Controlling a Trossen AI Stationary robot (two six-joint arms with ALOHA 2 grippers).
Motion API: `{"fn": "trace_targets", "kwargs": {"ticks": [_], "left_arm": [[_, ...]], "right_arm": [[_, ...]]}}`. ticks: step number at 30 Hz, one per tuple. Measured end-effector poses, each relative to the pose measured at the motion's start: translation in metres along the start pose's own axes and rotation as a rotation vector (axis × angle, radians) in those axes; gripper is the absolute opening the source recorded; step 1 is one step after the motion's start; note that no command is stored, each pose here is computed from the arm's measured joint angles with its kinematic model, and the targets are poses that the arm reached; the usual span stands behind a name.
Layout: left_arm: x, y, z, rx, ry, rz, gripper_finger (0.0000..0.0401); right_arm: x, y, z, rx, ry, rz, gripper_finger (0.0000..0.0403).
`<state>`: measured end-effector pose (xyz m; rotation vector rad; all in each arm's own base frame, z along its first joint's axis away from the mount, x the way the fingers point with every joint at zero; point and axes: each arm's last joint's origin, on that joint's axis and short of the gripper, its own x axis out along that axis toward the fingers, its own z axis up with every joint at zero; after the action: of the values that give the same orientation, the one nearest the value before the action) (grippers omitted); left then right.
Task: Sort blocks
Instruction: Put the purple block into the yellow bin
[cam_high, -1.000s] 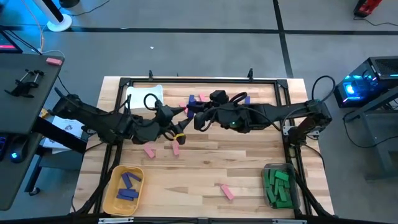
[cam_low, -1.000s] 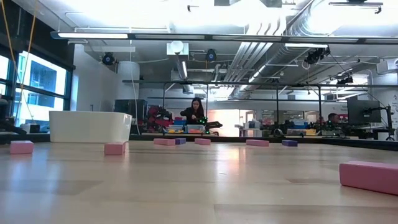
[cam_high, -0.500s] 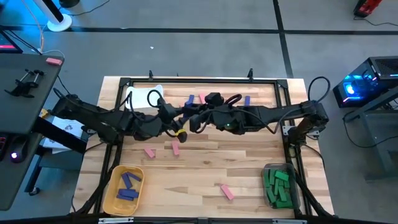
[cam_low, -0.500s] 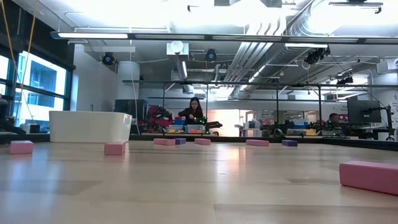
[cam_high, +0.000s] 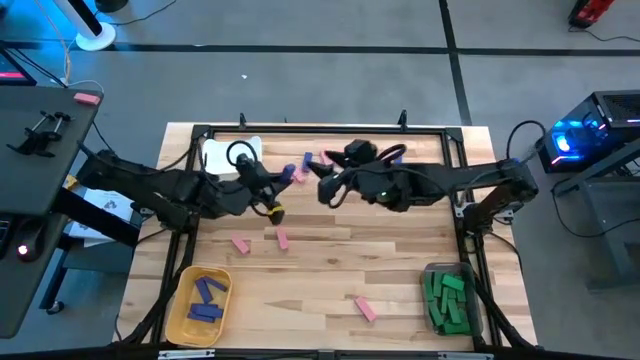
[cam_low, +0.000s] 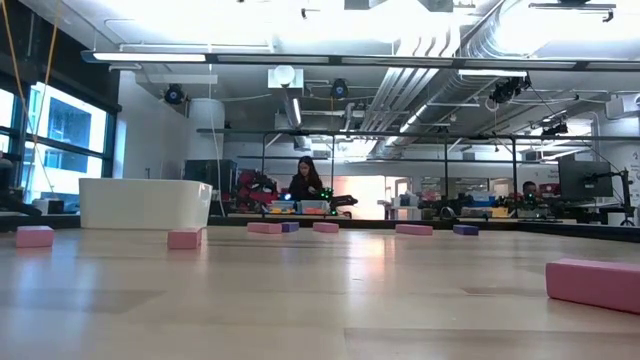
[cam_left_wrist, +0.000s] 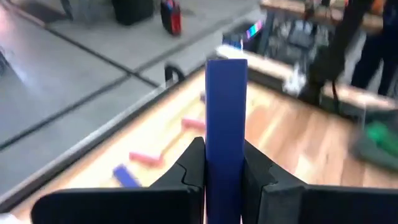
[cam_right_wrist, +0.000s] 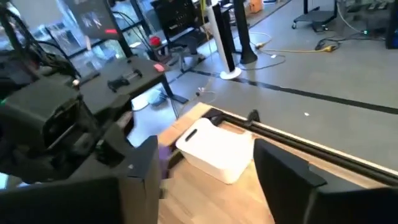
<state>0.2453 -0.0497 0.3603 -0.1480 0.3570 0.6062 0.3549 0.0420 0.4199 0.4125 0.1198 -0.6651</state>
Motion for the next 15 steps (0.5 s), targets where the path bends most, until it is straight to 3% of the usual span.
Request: {"fn": "trace_targets", "kwargs": {"ticks": [4,8,12,15], "left_arm": [[-0.021,0.005,-0.02,0.066,0.239,-0.151,0.0029],[-0.053,-0.009,-0.055,0.108,0.546,-0.358,0.0029],[-0.098,-0.032,-0.1,0.053,0.726,-0.522,0.0029],[-0.134,-0.038,-0.138,-0.032,0.855,-0.525,0.0029]], "right_arm": [[-0.014,-0.012,0.007,-0.036,0.061,-0.006,0.0204],[-0.022,-0.021,0.0,-0.056,0.194,-0.006,0.0206],[-0.022,-0.025,-0.015,-0.097,0.322,-0.034,0.0206],[-0.017,-0.025,-0.028,-0.121,0.398,-0.062,0.0206]]}}
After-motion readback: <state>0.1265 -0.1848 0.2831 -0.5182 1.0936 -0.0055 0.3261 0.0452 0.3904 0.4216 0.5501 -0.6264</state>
